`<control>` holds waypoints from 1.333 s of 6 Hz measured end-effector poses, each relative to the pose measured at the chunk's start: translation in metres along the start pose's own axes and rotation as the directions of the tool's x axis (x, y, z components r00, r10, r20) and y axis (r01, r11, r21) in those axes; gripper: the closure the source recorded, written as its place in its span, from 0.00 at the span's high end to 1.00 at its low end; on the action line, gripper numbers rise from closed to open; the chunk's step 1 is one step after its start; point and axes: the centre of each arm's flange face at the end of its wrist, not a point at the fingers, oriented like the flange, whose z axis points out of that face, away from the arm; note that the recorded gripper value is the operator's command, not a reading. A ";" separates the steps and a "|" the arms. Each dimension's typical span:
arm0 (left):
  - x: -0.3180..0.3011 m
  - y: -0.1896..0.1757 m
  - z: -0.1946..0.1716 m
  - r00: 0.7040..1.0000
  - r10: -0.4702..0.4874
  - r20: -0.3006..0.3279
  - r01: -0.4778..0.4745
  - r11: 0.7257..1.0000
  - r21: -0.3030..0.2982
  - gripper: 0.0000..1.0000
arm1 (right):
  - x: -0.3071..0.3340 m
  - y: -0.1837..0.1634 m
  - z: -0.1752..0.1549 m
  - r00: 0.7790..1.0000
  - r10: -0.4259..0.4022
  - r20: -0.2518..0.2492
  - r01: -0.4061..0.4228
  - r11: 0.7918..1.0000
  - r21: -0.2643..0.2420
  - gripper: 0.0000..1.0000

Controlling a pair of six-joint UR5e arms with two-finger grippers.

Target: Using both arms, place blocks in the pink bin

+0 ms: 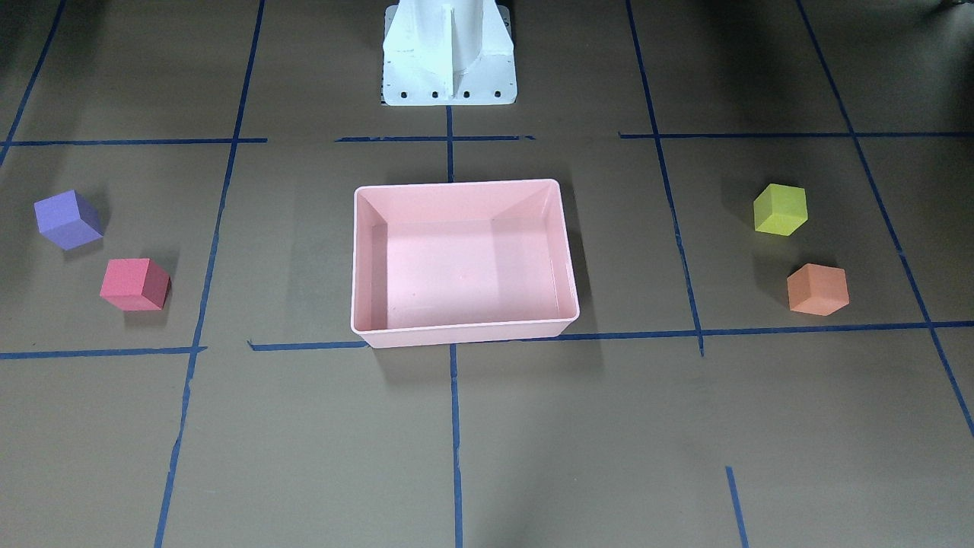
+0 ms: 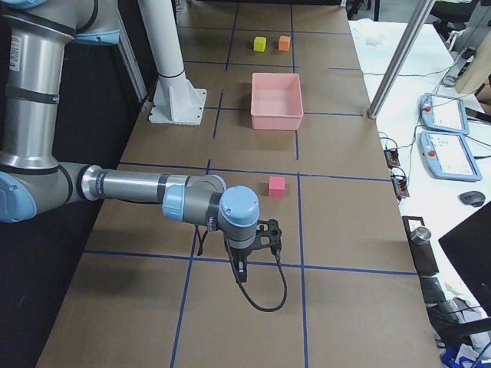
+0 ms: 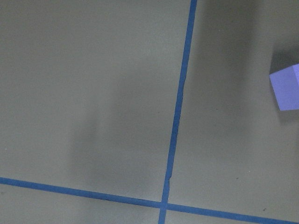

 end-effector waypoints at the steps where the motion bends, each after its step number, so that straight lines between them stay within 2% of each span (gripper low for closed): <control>1: 0.000 0.000 0.002 1.000 -0.001 -0.001 0.001 1.000 -0.005 1.00 | 0.000 0.000 0.000 1.000 -0.001 0.000 0.001 1.000 0.000 1.00; 3: 0.004 -0.002 0.001 1.000 0.006 -0.001 -0.006 1.000 -0.004 1.00 | -0.002 -0.002 -0.002 1.000 0.001 0.000 -0.001 1.000 0.005 1.00; 5: 0.023 -0.034 -0.020 0.994 0.110 0.018 -0.111 0.989 0.094 1.00 | -0.011 -0.028 -0.020 0.999 -0.038 -0.013 0.039 0.998 0.054 1.00; 7: 0.045 -0.060 -0.027 0.974 0.222 0.037 -0.225 0.957 0.184 1.00 | -0.028 -0.051 -0.027 0.997 -0.073 0.029 0.070 0.994 0.083 1.00; 8: 0.074 -0.071 -0.008 0.971 0.239 0.020 -0.238 0.954 0.180 1.00 | -0.045 -0.068 -0.027 0.994 -0.093 0.052 0.089 0.992 0.088 1.00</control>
